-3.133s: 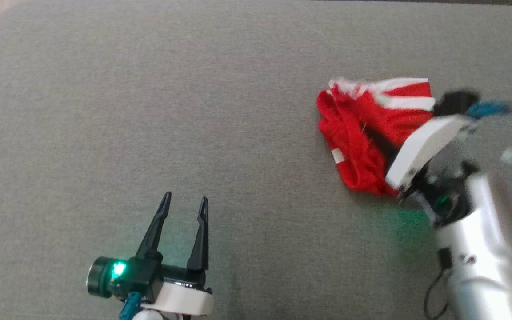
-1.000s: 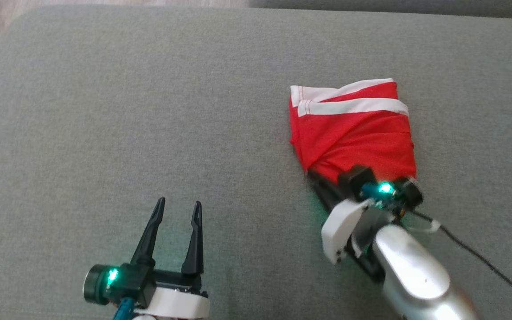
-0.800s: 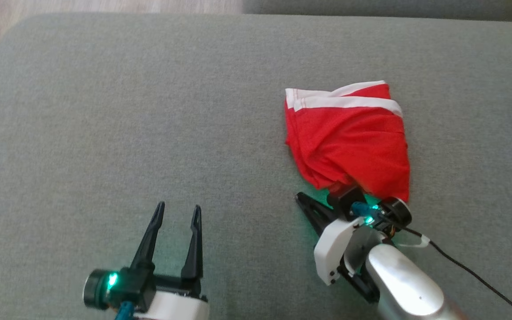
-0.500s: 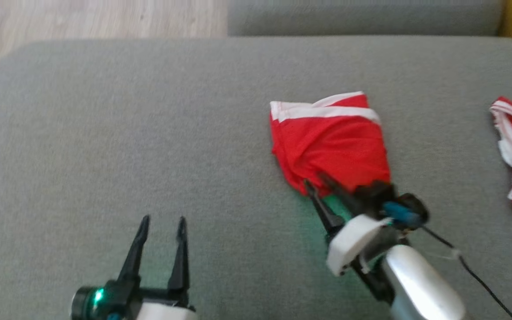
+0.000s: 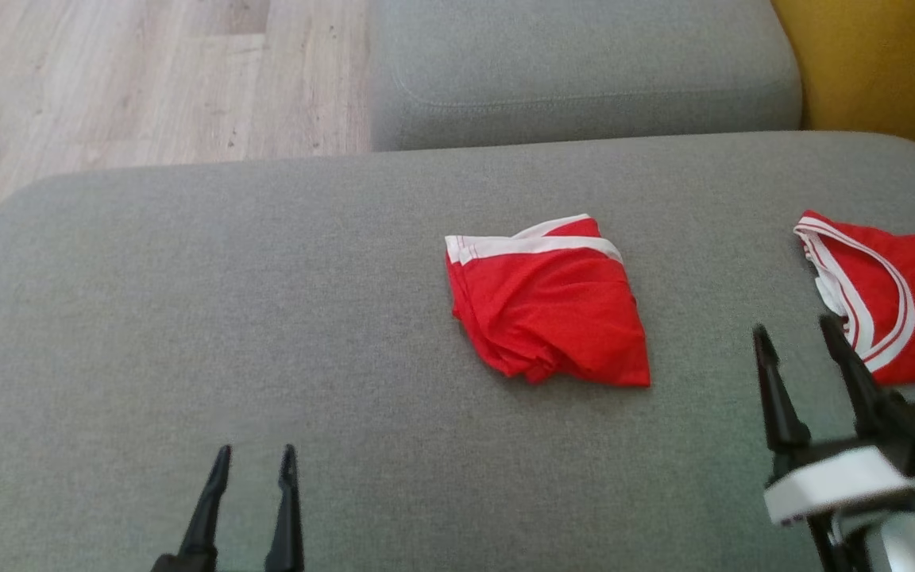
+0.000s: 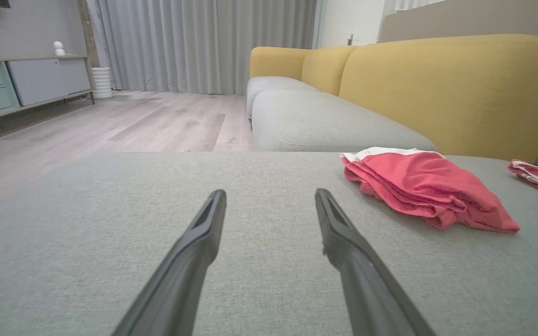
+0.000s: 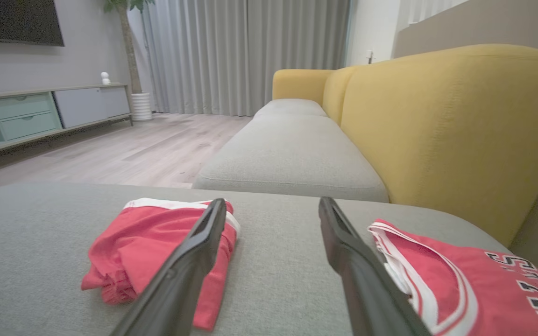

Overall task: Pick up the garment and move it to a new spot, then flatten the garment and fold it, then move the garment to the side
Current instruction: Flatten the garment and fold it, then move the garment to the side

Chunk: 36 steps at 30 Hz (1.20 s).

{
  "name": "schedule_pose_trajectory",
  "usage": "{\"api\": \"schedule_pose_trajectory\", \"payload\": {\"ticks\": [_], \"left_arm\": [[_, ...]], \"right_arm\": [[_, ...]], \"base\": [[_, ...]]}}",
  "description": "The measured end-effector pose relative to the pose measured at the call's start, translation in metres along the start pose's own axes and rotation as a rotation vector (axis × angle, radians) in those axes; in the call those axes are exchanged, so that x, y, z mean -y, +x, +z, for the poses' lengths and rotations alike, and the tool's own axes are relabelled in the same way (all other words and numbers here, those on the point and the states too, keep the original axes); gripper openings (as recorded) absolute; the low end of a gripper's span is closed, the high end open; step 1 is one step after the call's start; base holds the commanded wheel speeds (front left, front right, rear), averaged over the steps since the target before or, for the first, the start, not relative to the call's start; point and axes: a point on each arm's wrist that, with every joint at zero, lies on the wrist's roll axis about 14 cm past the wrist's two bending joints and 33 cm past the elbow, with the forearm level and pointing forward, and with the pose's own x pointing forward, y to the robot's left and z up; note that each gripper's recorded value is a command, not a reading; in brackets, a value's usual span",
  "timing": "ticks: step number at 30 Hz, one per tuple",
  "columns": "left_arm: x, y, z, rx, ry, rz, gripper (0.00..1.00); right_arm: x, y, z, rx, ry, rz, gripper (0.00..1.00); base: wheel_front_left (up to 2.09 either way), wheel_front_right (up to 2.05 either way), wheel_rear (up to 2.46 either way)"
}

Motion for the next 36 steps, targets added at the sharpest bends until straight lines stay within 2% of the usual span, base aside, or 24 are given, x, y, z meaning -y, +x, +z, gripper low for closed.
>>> {"api": "schedule_pose_trajectory", "payload": {"ticks": [3, 8, 26, 30, 36], "left_arm": [[-0.008, -0.004, -0.001, -0.001, 0.009, 0.020, 1.00], [-0.012, -0.010, -0.009, -0.027, 0.010, 0.033, 1.00], [-0.026, -0.014, -0.002, -0.004, 0.014, 0.082, 1.00], [-0.027, -0.012, -0.003, -0.011, 0.013, 0.087, 1.00], [-0.028, 0.001, -0.013, -0.051, 0.009, 0.080, 1.00]], "right_arm": [[0.009, -0.011, -0.006, 0.001, 0.009, -0.032, 1.00], [0.004, -0.023, -0.029, -0.052, 0.063, -0.045, 1.00], [-0.008, -0.023, -0.065, -0.165, 0.153, -0.035, 1.00], [-0.017, -0.001, -0.057, -0.204, 0.306, -0.034, 1.00], [-0.011, 0.068, -0.036, -0.362, 0.434, 0.010, 1.00]], "base": [[0.00, 0.00, 0.00], [0.00, 0.00, 0.00], [0.00, 0.00, 0.00], [0.00, 0.00, 0.00], [0.00, 0.00, 0.00]]}}
